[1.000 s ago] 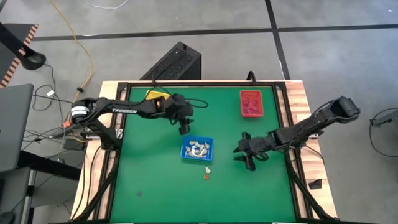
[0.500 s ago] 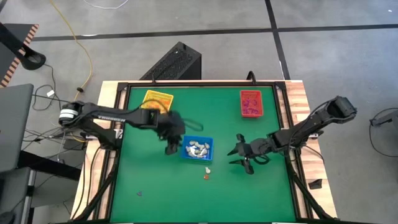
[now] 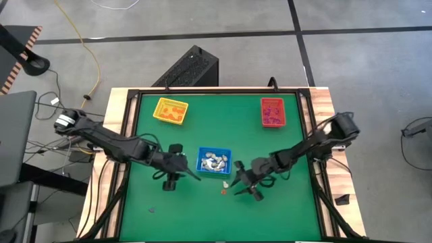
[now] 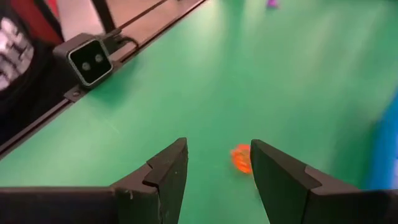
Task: Sort Halloween decoration
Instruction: Put the purple witch hat toy into the red bin
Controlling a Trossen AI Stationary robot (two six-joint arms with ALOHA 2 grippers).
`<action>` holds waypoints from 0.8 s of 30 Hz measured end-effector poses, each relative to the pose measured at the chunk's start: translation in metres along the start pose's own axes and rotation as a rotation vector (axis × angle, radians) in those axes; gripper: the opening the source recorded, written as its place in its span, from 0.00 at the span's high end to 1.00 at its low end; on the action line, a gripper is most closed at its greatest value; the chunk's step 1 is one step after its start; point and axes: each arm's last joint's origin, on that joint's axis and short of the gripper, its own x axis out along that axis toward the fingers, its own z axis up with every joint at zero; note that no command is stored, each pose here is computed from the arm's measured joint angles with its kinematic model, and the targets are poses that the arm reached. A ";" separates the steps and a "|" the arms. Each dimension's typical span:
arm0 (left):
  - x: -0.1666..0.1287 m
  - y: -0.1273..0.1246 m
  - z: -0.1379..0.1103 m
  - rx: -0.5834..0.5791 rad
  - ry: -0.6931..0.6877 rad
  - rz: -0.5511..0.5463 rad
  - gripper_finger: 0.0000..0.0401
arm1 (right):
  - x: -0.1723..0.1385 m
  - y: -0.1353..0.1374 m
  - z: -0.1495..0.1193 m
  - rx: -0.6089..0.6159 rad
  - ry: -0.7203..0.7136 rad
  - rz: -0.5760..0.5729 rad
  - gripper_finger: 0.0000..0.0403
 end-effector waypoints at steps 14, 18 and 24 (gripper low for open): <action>0.005 -0.021 -0.053 -0.183 0.195 -0.264 0.66 | 0.061 0.006 0.012 -0.027 0.080 0.014 0.49; 0.004 -0.038 -0.065 -0.241 0.252 -0.293 0.66 | 0.067 0.004 0.009 -0.041 0.096 -0.012 0.49; -0.006 -0.069 -0.082 -0.231 0.290 -0.314 0.66 | 0.068 0.005 0.011 -0.074 0.100 -0.110 0.49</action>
